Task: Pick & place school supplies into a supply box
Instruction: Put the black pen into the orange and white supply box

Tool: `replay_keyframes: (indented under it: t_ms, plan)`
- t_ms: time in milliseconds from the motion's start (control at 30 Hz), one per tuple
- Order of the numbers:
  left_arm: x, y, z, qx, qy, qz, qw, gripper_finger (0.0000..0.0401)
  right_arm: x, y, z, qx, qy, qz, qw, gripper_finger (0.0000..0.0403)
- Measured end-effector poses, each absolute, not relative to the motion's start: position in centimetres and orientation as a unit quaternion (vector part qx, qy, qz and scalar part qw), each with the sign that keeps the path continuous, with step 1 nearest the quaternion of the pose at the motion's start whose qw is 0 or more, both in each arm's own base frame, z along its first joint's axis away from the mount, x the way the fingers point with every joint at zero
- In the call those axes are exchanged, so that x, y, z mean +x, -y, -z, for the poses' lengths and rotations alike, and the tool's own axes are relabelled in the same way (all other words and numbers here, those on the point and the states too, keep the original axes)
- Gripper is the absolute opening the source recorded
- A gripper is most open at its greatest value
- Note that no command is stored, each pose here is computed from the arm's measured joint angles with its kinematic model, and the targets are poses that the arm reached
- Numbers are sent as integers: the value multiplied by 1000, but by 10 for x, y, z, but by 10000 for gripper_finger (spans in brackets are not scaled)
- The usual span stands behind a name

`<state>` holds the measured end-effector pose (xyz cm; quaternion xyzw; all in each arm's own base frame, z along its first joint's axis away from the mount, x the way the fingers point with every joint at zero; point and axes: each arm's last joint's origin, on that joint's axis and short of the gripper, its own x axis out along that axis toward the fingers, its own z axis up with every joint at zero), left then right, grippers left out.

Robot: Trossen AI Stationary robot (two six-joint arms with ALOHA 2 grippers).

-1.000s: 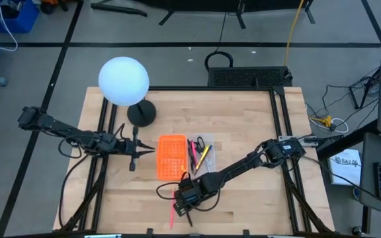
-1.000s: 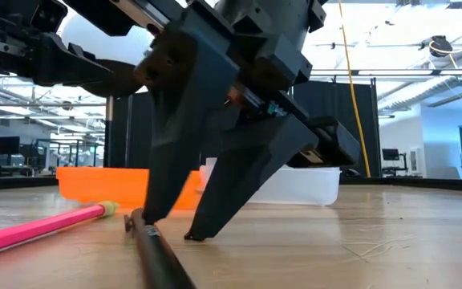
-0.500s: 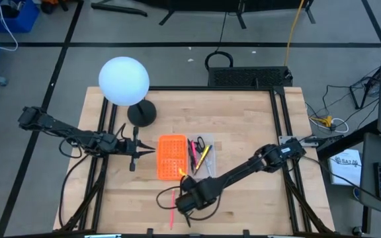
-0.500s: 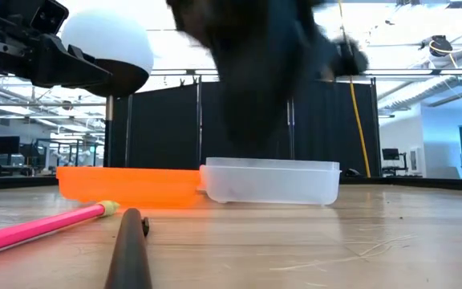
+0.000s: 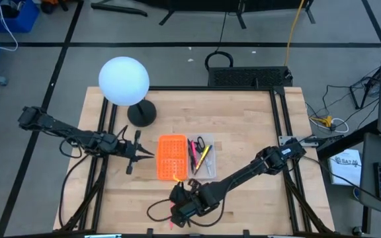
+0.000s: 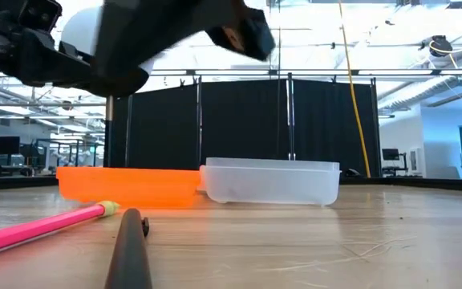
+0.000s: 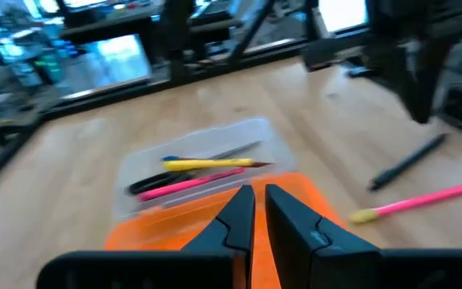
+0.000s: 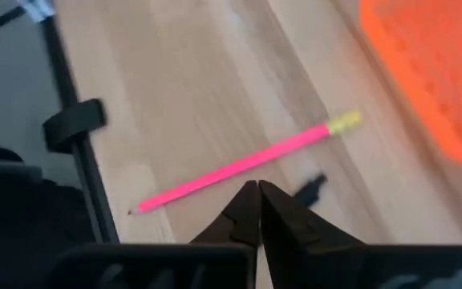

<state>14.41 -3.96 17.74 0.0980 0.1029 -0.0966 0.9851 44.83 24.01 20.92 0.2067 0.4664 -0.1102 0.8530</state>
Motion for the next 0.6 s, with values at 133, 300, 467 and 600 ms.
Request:
replay_keyframes:
  t_ms: [133,300,467,600]
  plan:
    - [144,42,-177,79,-104,114,985,42,441,-248,-221,116,-450,81,882,1]
    - [143,44,-177,60,-107,118,985,42,410,-242,-253,1,-454,128,882,1]
    - [143,46,-178,58,-102,123,985,42,371,-238,-297,-66,-398,117,907,0]
    - [143,46,-179,63,-95,124,986,42,332,-220,-307,-98,-362,97,922,0]
